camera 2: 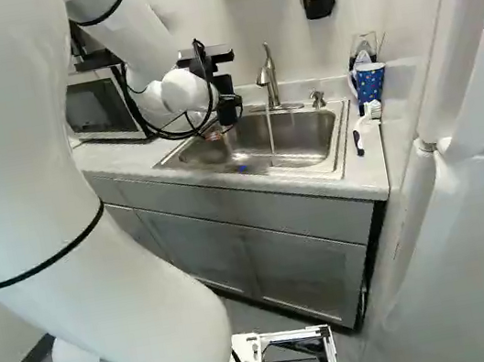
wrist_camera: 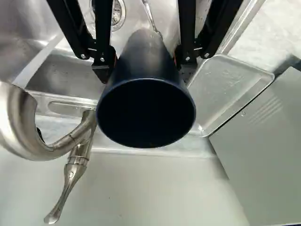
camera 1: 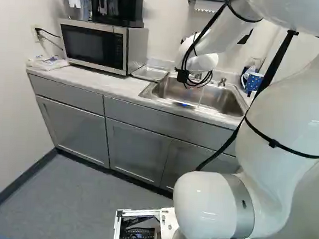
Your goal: Rinse the cup and place it in the tray
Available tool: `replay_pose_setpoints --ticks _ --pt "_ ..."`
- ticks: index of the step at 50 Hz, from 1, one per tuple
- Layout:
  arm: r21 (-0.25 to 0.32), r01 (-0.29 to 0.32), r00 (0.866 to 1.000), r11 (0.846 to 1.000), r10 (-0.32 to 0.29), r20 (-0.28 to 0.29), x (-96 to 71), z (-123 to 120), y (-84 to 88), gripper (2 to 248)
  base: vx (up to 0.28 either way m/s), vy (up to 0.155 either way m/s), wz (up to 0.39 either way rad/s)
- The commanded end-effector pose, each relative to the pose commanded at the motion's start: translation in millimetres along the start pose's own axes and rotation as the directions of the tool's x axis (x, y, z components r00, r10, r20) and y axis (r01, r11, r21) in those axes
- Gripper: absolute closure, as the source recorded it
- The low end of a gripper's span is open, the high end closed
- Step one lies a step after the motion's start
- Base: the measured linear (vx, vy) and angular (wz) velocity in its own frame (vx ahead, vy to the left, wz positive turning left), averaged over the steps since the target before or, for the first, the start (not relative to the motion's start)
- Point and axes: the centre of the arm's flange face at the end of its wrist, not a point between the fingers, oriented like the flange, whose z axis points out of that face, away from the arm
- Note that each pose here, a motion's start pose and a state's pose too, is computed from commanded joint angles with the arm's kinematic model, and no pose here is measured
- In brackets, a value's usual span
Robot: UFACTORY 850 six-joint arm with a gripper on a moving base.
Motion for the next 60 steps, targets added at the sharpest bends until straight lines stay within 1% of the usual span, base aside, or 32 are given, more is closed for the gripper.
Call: replay_pose_setpoints --ticks 11,19,52,60 --pt "0.0 0.0 1.0 1.0 0.0 0.0 0.2 -0.1 0.0 125 0.0 0.0 0.0" --pt "0.009 0.003 1.0 1.0 -0.003 -0.012 6.3 -0.1 -4.9 125 0.0 0.0 0.0" --pt "0.096 0.038 0.996 0.995 -0.03 -0.08 46.9 11.8 -56.8 125 0.0 0.0 0.0" --pt "0.116 0.046 0.996 0.992 -0.037 -0.081 49.0 19.3 -69.7 125 0.0 0.0 0.0"
